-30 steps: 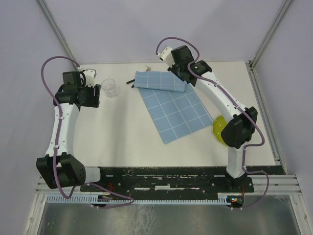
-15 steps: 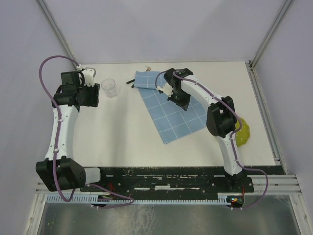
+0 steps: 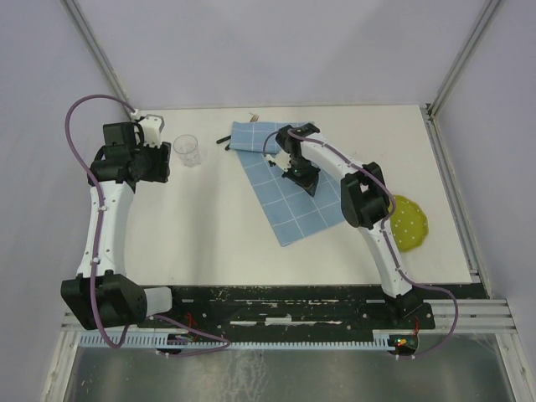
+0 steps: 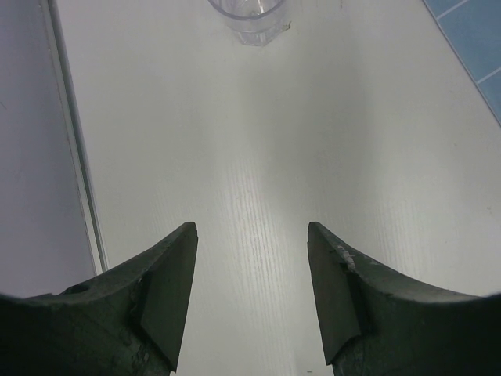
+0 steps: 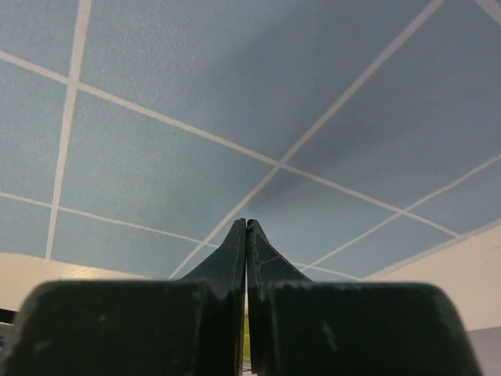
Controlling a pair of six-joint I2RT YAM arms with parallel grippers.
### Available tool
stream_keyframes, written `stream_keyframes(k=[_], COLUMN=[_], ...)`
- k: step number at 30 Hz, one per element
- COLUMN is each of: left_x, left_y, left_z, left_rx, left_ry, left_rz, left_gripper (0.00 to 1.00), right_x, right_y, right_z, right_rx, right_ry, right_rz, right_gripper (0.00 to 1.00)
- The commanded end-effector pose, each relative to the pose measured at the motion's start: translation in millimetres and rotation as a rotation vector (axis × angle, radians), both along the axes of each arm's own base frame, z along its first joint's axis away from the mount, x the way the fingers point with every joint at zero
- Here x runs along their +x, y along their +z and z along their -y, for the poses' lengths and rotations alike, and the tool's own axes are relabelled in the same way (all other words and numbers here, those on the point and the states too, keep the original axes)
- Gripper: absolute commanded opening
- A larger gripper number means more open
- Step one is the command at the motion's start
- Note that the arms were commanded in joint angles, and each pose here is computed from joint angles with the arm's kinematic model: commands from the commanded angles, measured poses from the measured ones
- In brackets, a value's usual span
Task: Set the dinner table for one person
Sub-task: Move the napkin to the center of the board.
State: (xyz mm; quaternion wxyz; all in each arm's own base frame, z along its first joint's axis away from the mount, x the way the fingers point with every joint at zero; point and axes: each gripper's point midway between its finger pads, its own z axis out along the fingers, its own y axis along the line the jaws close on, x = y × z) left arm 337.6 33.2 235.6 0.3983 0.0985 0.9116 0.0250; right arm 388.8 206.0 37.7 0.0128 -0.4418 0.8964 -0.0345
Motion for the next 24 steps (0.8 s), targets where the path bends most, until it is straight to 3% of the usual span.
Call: stream_keyframes(k=[1,14,24], left_x=[5.2,12.5,21.9], left_y=[29.7,44.9,48.0], left_z=[0.9,-5.2,-1.3], left_rx=[0.001,0.034,0.022], left_ry=[0.002,0.009,-0.012], left_rz=[0.084,0.101,0.123], left_gripper=[0.65,0.65,0.65], right_x=[11.0,-19.1,-105.2], right_y=[-1.6,-27.6,-50.2], right_z=[-11.3,-15.6,-59.7], right_rx=[0.048,0.049,0.055], right_ry=[-0.018,-0.033,0.058], right_rz=[0.032,-0.093,-0.225], right_gripper=[0.02,0.02,0.02])
